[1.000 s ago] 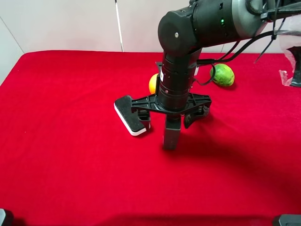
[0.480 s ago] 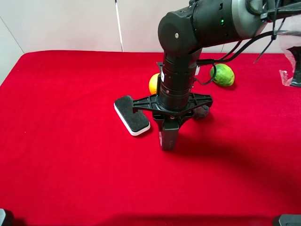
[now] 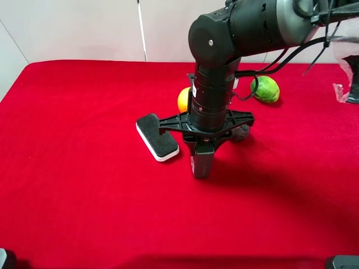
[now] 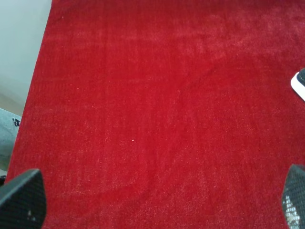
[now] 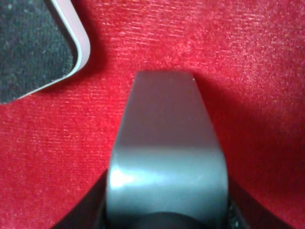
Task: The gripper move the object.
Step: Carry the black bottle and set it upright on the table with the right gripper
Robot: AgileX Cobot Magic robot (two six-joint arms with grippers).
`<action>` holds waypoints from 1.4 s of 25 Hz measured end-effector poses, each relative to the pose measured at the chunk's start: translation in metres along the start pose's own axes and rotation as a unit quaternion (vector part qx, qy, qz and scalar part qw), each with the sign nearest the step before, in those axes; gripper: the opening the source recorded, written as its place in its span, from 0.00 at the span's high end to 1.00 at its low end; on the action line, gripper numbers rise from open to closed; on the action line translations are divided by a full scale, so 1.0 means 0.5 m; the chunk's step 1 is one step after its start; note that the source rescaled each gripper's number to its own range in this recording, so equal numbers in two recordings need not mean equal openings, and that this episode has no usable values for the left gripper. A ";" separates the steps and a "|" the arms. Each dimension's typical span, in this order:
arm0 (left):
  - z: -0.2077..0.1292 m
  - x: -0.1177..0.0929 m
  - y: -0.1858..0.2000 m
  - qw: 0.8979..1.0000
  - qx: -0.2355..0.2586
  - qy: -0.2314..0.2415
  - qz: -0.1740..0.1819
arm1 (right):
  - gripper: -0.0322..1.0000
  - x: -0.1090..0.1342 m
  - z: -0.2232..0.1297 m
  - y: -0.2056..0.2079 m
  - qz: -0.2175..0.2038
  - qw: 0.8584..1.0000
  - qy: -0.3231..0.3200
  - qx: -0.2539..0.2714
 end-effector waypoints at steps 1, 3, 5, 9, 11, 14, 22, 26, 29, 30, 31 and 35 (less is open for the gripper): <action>0.000 0.000 0.000 1.000 0.000 0.000 0.000 | 0.94 -0.001 -0.001 0.000 -0.002 1.000 0.000 0.001; 0.000 0.000 0.000 1.000 0.000 0.000 0.000 | 0.94 -0.003 -0.001 0.001 -0.006 1.000 0.002 0.002; 0.000 0.000 0.000 1.000 0.000 0.000 0.000 | 0.94 -0.005 -0.002 0.007 -0.006 1.000 0.003 0.000; 0.000 0.000 0.000 1.000 0.000 0.000 0.000 | 0.94 -0.007 -0.004 0.031 0.002 1.000 0.004 -0.008; 0.000 0.000 0.000 1.000 0.000 0.000 0.000 | 0.94 -0.011 -0.007 0.042 0.001 1.000 0.005 -0.008; 0.000 0.000 0.000 1.000 0.000 0.000 0.000 | 0.94 -0.015 -0.012 0.061 0.004 1.000 0.005 -0.010; 0.000 0.000 0.000 1.000 0.000 0.000 0.000 | 0.94 -0.028 -0.025 0.117 0.016 1.000 0.006 -0.019; 0.000 0.000 0.000 1.000 0.000 0.000 0.000 | 0.94 -0.034 -0.032 0.143 0.022 0.999 0.007 -0.024; 0.000 0.000 0.000 1.000 0.000 0.000 0.000 | 0.94 -0.035 -0.029 0.166 0.012 1.000 0.011 -0.025; 0.000 0.000 0.000 1.000 0.000 0.000 0.000 | 0.94 -0.036 -0.027 0.174 0.007 1.000 0.013 -0.026; 0.000 0.000 0.000 1.000 0.000 0.000 0.000 | 0.94 -0.034 -0.024 0.184 0.007 0.999 0.014 -0.030; 0.000 0.000 0.000 1.000 0.000 0.000 0.000 | 0.94 -0.023 -0.008 0.218 0.013 0.998 0.031 -0.053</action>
Point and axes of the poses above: a point on each arm's last joint axis where the gripper is mounted, y pointing back along that axis away from the gripper, x along the wrist's bending axis when the last joint is at zero, z = x × y, the point moved 4 cm from there along -y, pointing out along that axis toward the gripper, and after that the axes turned 11 degrees about -y, right-handed, at the moved point
